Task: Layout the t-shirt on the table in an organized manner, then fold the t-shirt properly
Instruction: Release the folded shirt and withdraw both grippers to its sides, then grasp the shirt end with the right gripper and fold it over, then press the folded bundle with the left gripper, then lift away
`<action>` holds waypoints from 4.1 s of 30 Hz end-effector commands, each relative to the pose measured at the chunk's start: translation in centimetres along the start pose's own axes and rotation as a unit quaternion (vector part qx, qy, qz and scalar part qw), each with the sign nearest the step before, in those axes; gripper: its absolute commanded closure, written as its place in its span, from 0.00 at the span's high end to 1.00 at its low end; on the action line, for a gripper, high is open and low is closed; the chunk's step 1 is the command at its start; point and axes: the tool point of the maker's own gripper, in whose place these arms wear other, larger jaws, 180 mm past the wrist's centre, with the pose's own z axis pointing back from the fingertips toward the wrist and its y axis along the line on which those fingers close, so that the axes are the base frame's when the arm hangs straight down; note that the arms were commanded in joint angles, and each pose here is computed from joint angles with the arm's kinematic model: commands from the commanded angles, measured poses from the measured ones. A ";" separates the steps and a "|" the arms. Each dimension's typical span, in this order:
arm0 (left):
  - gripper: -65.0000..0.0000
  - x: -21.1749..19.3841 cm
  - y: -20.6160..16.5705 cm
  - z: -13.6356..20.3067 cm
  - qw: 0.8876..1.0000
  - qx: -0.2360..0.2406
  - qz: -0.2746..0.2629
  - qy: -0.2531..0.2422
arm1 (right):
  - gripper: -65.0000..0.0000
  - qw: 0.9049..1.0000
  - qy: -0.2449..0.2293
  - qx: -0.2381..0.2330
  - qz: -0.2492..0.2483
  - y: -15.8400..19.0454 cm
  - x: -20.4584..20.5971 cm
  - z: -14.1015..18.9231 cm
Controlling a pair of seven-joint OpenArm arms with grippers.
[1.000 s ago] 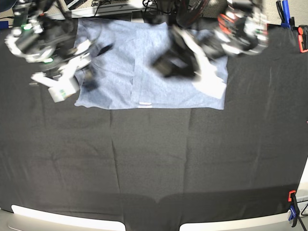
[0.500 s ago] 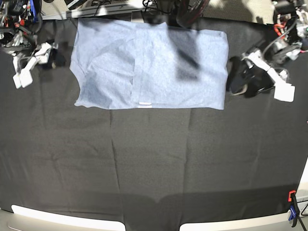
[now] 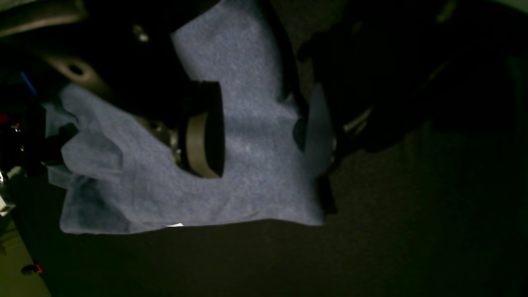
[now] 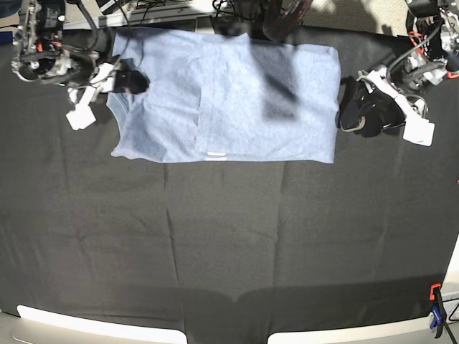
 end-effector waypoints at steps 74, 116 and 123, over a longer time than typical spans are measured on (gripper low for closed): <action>0.45 2.6 5.4 6.0 0.992 0.110 -0.002 -0.068 | 0.41 0.920 -0.137 0.239 0.278 30.7 8.1 -4.2; 0.45 -2.8 -13.4 -5.1 0.974 -0.221 -0.020 0.050 | 0.41 0.936 -0.153 -0.183 0.259 9.9 10.3 8.4; 0.00 -2.4 -11.6 -5.9 0.985 -0.167 -0.028 0.039 | 0.41 0.936 -0.153 -0.183 0.259 9.9 10.3 8.4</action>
